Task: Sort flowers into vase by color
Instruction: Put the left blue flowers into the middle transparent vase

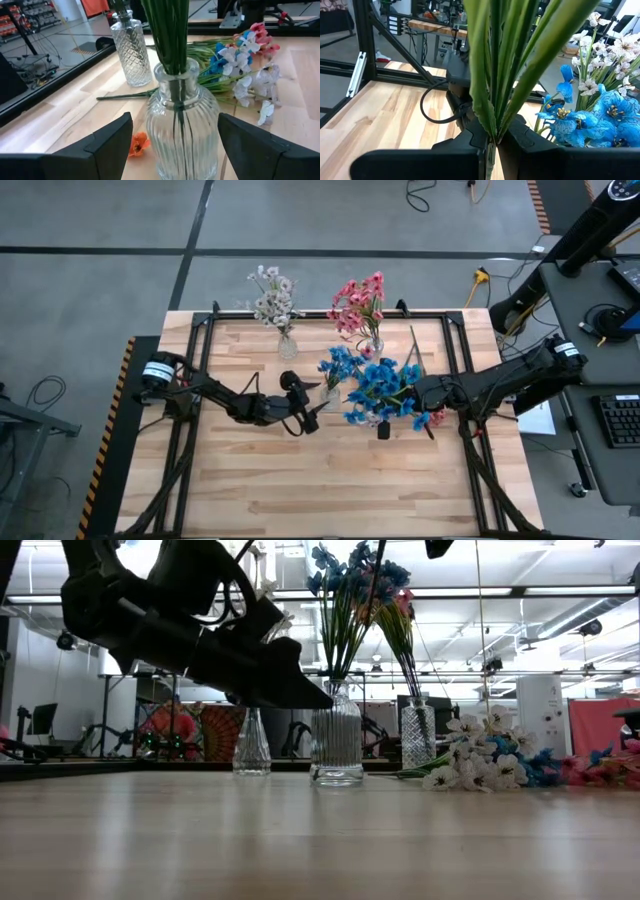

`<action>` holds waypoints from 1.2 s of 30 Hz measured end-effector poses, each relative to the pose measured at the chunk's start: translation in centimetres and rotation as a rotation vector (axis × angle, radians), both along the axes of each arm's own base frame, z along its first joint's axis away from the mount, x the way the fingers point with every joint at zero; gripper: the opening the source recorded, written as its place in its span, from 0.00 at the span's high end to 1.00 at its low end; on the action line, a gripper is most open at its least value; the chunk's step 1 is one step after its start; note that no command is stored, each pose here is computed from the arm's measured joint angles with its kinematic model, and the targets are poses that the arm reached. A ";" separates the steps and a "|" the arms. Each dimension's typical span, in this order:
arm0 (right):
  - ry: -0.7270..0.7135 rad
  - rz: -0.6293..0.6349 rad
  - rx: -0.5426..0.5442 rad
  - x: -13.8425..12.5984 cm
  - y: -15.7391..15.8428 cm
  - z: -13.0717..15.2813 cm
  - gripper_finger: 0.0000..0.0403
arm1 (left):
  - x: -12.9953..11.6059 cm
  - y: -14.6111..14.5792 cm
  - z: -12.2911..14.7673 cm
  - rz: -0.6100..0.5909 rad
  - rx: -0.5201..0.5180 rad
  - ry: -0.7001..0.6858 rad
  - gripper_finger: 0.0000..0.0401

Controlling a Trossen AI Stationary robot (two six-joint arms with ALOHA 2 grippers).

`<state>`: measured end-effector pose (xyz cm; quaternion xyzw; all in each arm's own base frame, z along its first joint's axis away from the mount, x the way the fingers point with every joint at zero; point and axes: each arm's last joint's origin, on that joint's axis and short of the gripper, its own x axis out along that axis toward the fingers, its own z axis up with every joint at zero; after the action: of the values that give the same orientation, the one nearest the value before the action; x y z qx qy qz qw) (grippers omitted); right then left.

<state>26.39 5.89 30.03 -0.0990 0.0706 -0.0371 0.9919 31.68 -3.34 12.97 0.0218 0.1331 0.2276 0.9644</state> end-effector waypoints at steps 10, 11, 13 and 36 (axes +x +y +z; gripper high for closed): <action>0.002 0.001 -0.012 0.0 0.0 0.0 0.96 | -0.1 -0.3 -0.1 -0.023 -0.008 0.004 0.32; 0.002 0.001 -0.012 0.0 0.0 0.0 0.96 | -0.1 -0.3 -0.2 -0.021 -0.014 0.007 0.32; 0.002 0.001 -0.012 0.0 0.0 0.0 0.96 | -0.1 -0.3 -0.3 -0.020 -0.018 0.017 0.31; 0.009 0.003 -0.029 0.0 0.0 -0.2 0.96 | 0.1 -0.2 -2.2 -0.018 -0.006 -0.076 0.12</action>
<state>26.36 5.87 29.82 -0.1136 0.0743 -0.0361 0.9901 31.81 -3.59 10.76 0.0117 0.0970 0.2193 0.9707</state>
